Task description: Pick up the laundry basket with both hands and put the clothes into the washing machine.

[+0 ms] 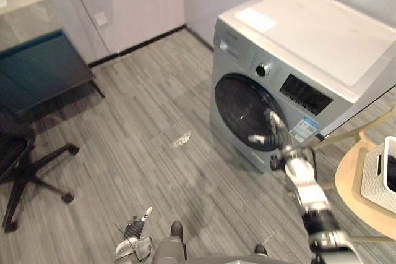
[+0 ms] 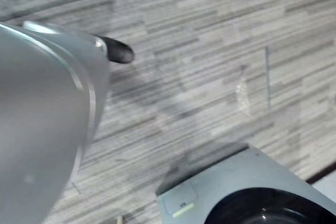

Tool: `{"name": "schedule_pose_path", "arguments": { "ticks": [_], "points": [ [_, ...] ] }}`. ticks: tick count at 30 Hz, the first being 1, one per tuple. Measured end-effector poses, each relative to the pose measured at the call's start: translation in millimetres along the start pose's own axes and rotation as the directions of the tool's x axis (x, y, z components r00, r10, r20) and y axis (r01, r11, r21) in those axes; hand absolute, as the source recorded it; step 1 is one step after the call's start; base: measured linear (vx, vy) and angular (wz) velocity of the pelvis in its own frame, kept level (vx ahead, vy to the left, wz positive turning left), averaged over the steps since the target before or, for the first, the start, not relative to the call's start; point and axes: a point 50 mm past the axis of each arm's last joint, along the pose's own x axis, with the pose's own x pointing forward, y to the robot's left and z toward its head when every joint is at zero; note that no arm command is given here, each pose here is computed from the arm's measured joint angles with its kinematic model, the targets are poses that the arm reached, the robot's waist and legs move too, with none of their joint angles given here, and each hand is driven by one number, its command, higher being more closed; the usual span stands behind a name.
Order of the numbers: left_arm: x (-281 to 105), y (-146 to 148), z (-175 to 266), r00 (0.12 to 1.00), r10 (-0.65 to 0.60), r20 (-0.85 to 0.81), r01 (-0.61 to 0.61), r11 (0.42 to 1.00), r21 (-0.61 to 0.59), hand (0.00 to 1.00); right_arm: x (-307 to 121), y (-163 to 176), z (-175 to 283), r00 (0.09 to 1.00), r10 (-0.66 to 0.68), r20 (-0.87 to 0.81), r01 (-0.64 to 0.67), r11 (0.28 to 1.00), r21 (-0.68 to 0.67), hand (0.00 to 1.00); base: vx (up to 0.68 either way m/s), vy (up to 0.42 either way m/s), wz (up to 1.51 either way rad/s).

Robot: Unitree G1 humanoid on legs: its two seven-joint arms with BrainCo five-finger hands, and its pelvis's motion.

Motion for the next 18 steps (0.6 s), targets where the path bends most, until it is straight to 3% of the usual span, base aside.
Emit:
{"name": "schedule_pose_path", "arguments": {
  "ticks": [7,8,10,11,18],
  "points": [
    [-1.7,9.0,-15.0,0.997,0.031,-0.070,-0.031,1.000,-0.001,0.00,50.0,-6.9,21.2,0.994,-0.075,-0.076,0.073,0.997,-0.030,0.00,-0.21,-0.196,0.06],
    [-1.5,10.4,-14.6,0.997,0.034,-0.071,-0.035,0.999,-0.004,0.00,52.5,-12.8,22.8,0.992,-0.097,-0.084,0.094,0.995,-0.039,1.00,-0.14,-0.120,-0.03],
    [-0.5,11.5,-11.2,0.997,0.038,-0.062,-0.039,0.999,-0.016,0.00,56.1,-20.8,25.6,0.989,-0.118,-0.090,0.114,0.992,-0.045,1.00,-0.08,-0.055,0.03],
    [0.5,11.0,-7.6,0.998,0.042,-0.052,-0.043,0.999,-0.026,0.00,58.4,-23.7,30.1,0.989,-0.122,-0.080,0.120,0.992,-0.036,0.00,-0.05,-0.022,0.04],
    [4.2,-1.6,19.8,0.998,0.029,0.053,-0.025,0.996,-0.083,0.00,65.8,-27.2,53.0,0.989,-0.147,-0.004,0.147,0.989,0.025,0.00,-0.02,-0.037,0.09]
  ]
}}
